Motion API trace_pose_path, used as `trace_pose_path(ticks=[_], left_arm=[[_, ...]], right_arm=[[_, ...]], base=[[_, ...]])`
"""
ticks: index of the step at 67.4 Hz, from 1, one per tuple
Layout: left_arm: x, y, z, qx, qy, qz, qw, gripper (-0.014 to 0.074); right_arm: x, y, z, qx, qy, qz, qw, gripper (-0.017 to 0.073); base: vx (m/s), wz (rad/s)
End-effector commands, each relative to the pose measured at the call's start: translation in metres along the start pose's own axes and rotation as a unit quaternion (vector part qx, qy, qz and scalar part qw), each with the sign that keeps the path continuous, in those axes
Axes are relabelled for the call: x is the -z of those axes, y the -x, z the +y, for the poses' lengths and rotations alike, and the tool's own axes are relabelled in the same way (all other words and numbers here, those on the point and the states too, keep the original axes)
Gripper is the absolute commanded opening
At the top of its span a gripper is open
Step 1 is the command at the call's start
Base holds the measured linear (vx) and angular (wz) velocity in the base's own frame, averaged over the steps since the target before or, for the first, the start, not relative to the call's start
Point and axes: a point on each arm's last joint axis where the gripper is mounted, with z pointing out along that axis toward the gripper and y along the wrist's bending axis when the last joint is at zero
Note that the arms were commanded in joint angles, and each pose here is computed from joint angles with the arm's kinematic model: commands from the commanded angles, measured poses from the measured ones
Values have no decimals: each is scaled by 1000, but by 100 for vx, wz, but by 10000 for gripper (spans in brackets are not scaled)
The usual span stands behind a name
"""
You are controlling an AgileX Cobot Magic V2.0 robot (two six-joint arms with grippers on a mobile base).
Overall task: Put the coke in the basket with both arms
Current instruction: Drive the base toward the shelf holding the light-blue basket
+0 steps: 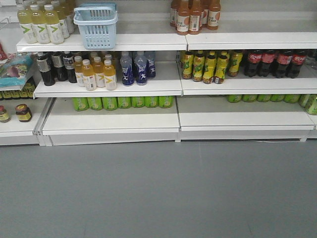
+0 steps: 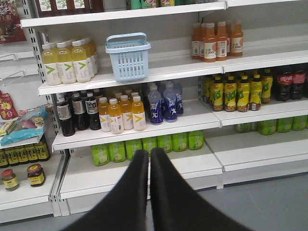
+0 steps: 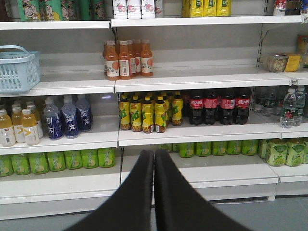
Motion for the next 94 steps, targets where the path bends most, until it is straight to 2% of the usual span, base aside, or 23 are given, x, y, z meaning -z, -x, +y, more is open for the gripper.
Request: trace_pose_path(ticks=[1, 94], left_arm=[[4, 19, 0, 4, -1, -66, 998, -6], [4, 19, 0, 4, -1, -66, 998, -6]], right_arm=[[1, 5, 0, 6, 0, -38, 999, -10], [1, 5, 0, 6, 0, -38, 999, -10]], base=[[5, 0], [8, -2]])
